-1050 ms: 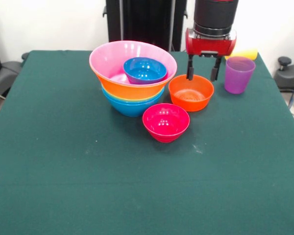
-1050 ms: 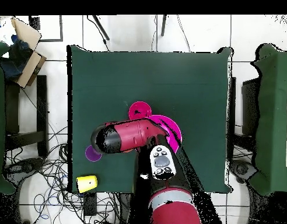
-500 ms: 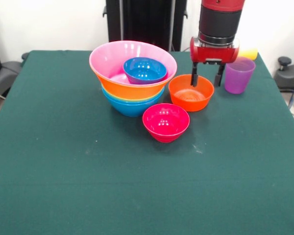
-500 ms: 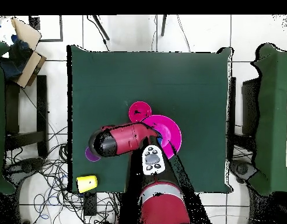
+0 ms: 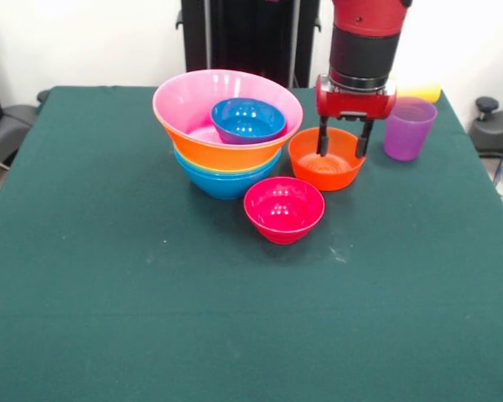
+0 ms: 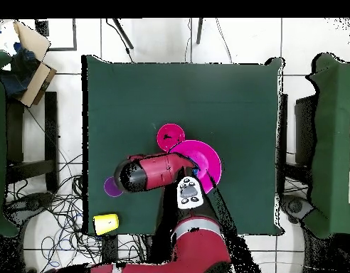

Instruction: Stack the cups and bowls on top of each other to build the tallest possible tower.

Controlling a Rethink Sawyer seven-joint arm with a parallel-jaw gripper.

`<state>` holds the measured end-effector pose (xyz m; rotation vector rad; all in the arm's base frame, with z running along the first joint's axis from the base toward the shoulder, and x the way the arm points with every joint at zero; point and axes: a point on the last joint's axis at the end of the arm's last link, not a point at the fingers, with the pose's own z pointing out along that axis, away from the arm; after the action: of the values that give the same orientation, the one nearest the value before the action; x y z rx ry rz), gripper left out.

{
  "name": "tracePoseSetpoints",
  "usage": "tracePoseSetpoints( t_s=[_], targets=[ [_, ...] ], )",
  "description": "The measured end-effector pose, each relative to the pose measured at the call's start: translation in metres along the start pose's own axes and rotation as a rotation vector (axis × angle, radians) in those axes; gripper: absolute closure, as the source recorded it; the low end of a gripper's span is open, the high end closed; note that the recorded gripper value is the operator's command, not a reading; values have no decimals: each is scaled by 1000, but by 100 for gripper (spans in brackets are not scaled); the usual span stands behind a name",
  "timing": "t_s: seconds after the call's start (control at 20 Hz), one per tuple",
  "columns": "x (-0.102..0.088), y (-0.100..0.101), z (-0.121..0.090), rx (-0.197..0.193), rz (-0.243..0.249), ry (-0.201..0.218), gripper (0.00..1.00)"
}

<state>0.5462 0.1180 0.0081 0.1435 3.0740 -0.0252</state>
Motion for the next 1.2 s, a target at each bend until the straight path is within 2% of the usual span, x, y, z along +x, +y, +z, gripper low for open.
tracePoseSetpoints(
  t_s=[0.45,1.2],
  targets=[
    [8,-5,11,13,10,9,0],
    [13,18,8,17,2,11,0]
  ],
)
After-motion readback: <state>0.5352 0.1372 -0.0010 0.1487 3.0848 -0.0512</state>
